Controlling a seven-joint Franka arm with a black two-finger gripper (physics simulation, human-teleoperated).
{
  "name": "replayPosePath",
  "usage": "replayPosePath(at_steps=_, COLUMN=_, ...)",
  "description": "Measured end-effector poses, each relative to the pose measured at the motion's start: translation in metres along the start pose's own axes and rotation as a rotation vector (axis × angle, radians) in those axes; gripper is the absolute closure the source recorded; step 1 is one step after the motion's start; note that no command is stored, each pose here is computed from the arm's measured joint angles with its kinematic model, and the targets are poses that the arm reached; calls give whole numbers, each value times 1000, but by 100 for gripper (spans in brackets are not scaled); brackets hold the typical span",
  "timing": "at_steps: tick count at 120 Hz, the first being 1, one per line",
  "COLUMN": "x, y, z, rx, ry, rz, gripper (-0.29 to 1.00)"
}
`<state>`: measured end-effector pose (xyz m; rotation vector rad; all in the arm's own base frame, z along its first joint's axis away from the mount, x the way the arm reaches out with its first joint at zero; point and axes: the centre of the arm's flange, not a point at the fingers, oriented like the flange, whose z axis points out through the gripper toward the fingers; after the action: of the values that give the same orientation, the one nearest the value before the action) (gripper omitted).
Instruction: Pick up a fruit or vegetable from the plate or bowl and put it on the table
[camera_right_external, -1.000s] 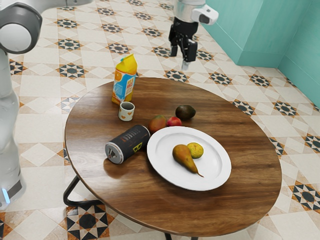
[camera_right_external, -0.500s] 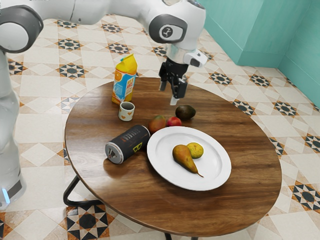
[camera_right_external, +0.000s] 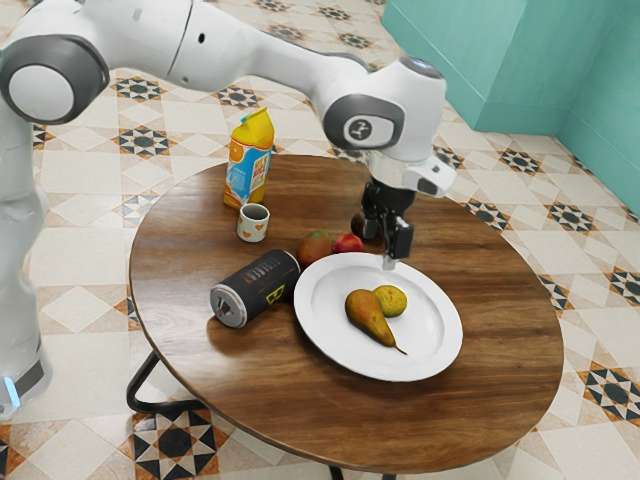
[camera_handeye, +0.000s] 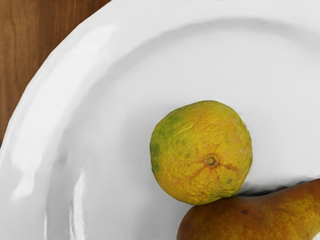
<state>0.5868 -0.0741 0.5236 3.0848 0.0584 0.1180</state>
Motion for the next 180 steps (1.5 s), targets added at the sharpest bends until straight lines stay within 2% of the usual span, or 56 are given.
replayPosePath(at_steps=13, x=4, y=46, z=15, rx=-8, ry=-4, rz=64, gripper=0)
replayPosePath(at_steps=21, x=11, y=57, z=22, rx=-14, ry=0, rz=68, gripper=0)
replayPosePath(at_steps=52, x=27, y=46, z=30, rx=-27, ry=28, rz=-36, gripper=0)
replayPosePath(at_steps=93, x=32, y=27, z=54, rx=-14, ry=9, rz=-132, gripper=0)
replayPosePath(at_steps=147, x=29, y=19, z=71, rx=2, ry=-17, rz=-182, gripper=0)
replayPosePath(at_steps=180, x=28, y=33, z=87, rx=9, ry=-40, rz=-174, gripper=0)
